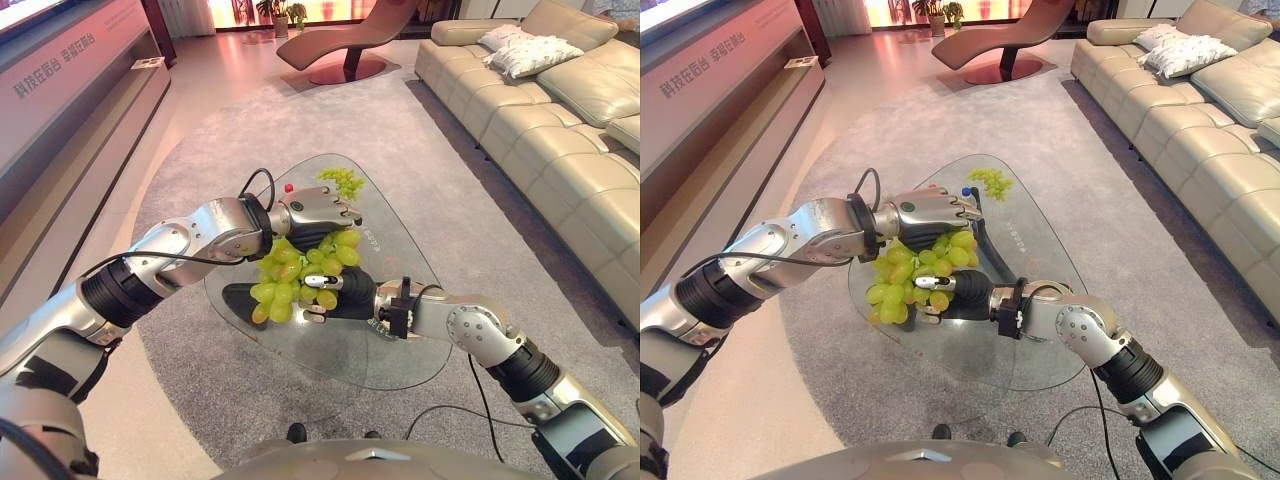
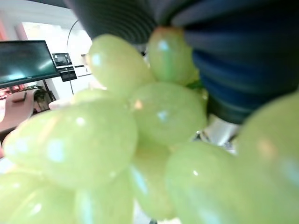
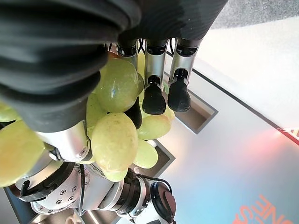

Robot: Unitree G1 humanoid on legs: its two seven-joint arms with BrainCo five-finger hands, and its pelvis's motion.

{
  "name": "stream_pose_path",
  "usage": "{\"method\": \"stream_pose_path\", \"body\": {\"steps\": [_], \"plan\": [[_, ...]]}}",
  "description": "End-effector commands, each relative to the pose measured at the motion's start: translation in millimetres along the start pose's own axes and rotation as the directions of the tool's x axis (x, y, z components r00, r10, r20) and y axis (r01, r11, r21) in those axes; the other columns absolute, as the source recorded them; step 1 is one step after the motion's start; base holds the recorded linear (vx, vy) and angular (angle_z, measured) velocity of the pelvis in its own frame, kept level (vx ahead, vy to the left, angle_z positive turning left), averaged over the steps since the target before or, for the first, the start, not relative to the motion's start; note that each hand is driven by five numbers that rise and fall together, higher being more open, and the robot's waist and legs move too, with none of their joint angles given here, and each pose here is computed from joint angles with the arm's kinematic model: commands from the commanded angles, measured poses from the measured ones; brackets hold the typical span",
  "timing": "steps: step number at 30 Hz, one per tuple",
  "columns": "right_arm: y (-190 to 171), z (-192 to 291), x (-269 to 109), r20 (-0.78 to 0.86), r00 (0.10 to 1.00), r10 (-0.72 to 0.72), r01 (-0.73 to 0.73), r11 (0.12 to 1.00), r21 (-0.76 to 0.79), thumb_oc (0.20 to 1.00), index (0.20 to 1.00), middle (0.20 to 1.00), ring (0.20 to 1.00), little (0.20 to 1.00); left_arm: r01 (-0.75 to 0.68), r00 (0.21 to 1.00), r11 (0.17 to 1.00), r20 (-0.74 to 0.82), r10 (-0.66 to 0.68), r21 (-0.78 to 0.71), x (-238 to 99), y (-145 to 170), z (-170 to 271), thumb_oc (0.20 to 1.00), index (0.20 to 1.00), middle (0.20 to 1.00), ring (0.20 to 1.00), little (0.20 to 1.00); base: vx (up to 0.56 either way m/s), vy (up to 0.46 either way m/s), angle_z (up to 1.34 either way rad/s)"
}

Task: Pick up fruits into the plate

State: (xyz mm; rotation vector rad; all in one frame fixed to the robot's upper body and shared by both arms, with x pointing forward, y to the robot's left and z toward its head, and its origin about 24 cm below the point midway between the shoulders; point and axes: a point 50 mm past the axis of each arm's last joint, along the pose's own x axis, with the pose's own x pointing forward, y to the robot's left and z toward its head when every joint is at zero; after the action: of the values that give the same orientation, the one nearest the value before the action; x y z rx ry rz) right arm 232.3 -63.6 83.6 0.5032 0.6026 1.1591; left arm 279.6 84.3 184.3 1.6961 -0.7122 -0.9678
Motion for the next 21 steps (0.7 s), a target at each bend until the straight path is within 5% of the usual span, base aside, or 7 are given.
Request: {"method": "stream_pose_path", "body": {"steps": [1, 7, 8, 10, 11, 12, 21], "plan": [[34.1, 31.0, 12.3, 0.182, 0.964, 0.193, -0.181, 0.980, -0.080, 0.200, 0.200, 0.200, 0.200, 0.200, -0.124, 0.991, 0.992, 0.059, 0.124, -0.001, 1.8, 25.2, 4.0, 0.200, 0.200, 0.200, 0.200, 0.200, 0.00, 0.000, 0.00], [32.9, 31.7, 9.8, 0.189, 0.964, 0.189, -0.176, 0.981, -0.084, 0.200, 0.200, 0.200, 0.200, 0.200, -0.127, 0.990, 0.992, 0.059, 0.128, -0.019, -0.7, 25.1, 3.7, 0.200, 0.200, 0.200, 0.200, 0.200, 0.00, 0.000, 0.00], [32.9, 32.0, 9.2, 0.192, 0.963, 0.189, -0.176, 0.981, -0.086, 0.200, 0.200, 0.200, 0.200, 0.200, -0.129, 0.990, 0.991, 0.057, 0.130, -0.023, -1.2, 25.1, 3.3, 0.275, 0.275, 0.275, 0.275, 0.275, 0.00, 0.000, 0.00], [32.7, 32.8, 8.1, 0.200, 0.961, 0.192, -0.177, 0.980, -0.090, 0.200, 0.200, 0.200, 0.200, 0.200, -0.135, 0.989, 0.990, 0.053, 0.136, -0.034, -3.0, 25.5, 3.1, 0.636, 0.636, 0.636, 0.636, 0.636, 0.00, 0.000, 0.00], [32.2, 32.4, 8.1, 0.204, 0.960, 0.191, -0.175, 0.980, -0.090, 0.200, 0.200, 0.200, 0.200, 0.200, -0.136, 0.989, 0.990, 0.049, 0.139, -0.042, -3.4, 25.4, 2.7, 0.944, 0.944, 0.944, 0.944, 0.944, 0.00, 0.000, 0.00], [32.2, 32.4, 8.1, 0.206, 0.960, 0.190, -0.175, 0.980, -0.091, 0.200, 0.200, 0.200, 0.200, 0.200, -0.137, 0.989, 0.990, 0.047, 0.139, -0.045, -3.5, 25.3, 2.6, 1.000, 1.000, 1.000, 1.000, 1.000, 0.00, 0.000, 0.00], [26.8, 31.4, 5.5, 0.251, 0.951, 0.179, -0.163, 0.983, -0.083, 0.200, 0.200, 0.200, 0.200, 0.200, -0.158, 0.987, 0.982, 0.009, 0.160, -0.101, -7.1, 20.6, -3.3, 1.000, 1.000, 1.000, 1.000, 1.000, 0.00, 0.000, 0.00]]}}
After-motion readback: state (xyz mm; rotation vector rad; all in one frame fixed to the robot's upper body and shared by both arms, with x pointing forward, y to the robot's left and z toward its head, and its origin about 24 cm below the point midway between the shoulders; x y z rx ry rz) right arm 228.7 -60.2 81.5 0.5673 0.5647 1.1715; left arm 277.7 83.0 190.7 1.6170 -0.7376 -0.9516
